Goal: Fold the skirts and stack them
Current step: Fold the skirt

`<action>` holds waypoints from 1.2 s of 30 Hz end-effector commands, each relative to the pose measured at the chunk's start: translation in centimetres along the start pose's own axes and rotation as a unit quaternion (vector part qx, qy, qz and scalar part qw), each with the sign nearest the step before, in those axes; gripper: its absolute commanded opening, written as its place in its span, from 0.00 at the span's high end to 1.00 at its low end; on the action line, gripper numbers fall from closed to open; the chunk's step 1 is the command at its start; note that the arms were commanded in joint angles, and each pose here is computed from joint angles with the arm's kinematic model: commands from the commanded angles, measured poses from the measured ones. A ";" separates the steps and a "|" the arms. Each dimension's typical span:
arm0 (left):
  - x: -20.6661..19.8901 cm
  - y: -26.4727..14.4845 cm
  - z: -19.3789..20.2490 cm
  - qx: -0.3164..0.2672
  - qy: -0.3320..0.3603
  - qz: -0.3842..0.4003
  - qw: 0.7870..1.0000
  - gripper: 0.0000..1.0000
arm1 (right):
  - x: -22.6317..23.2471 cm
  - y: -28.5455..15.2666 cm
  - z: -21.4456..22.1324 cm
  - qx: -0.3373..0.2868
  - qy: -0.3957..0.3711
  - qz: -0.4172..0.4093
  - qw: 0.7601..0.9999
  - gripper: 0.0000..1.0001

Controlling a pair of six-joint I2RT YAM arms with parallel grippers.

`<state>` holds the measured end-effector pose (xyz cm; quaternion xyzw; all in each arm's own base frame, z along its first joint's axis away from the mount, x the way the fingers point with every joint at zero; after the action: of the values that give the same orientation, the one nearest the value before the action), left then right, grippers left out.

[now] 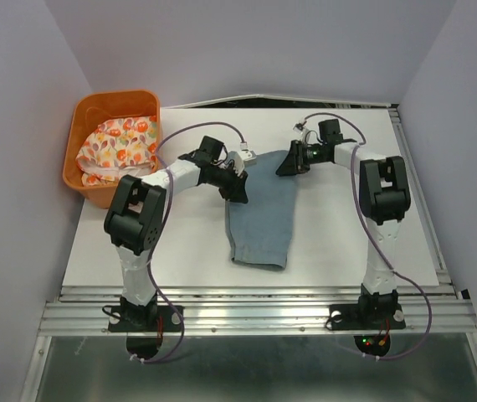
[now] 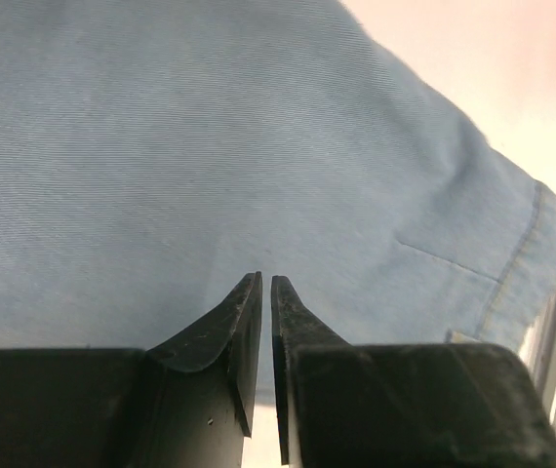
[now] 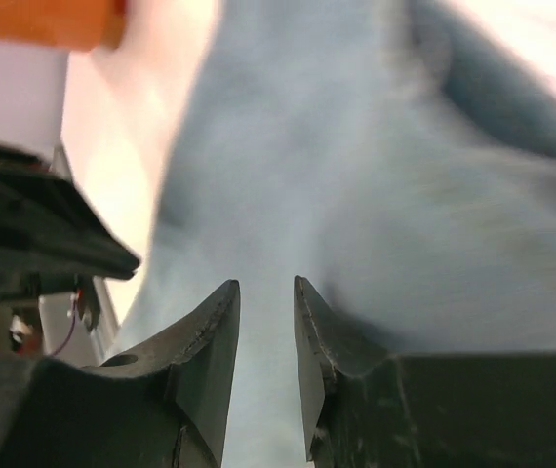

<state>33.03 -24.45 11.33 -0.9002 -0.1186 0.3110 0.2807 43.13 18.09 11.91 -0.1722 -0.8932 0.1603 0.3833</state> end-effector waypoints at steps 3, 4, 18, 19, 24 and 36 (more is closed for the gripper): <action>3.8 1.6 2.3 0.023 -0.082 -0.015 0.996 0.81 | -8.1 1.1 -0.6 -0.034 0.062 0.021 0.997 0.66; 4.2 1.6 2.7 0.027 -0.089 -0.017 0.996 0.81 | -9.2 0.9 -0.5 -0.042 0.077 0.025 0.996 0.66; 6.4 1.5 6.0 0.077 -0.114 -0.040 0.990 0.84 | -8.0 0.0 -6.0 -0.157 0.158 -0.054 0.973 0.58; 6.4 1.4 6.0 0.078 -0.112 -0.041 0.990 0.85 | -7.7 -0.2 -7.0 -0.173 0.138 -0.063 0.973 0.58; 6.5 1.4 6.1 0.081 -0.105 -0.042 0.990 0.85 | -8.0 0.0 -7.9 -0.191 0.144 -0.089 0.967 0.63; 6.4 -0.3 3.7 0.029 -0.096 -0.046 0.994 0.78 | -13.5 4.1 -3.9 -0.129 0.133 0.063 0.981 0.73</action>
<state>35.03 -22.16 5.79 -0.8591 -0.1336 0.3974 0.2935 54.04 16.61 6.61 -0.2237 -0.8390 -0.0188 0.4956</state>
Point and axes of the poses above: each gripper's point midway between its finger pads, its own y axis out along the fingers, its own x axis along the line the jaws close on, z = x × y, the point moved 5 cm from there along -y, back along the fingers, and after that the axes turned 12 degrees about -y, right-handed, at the moved point
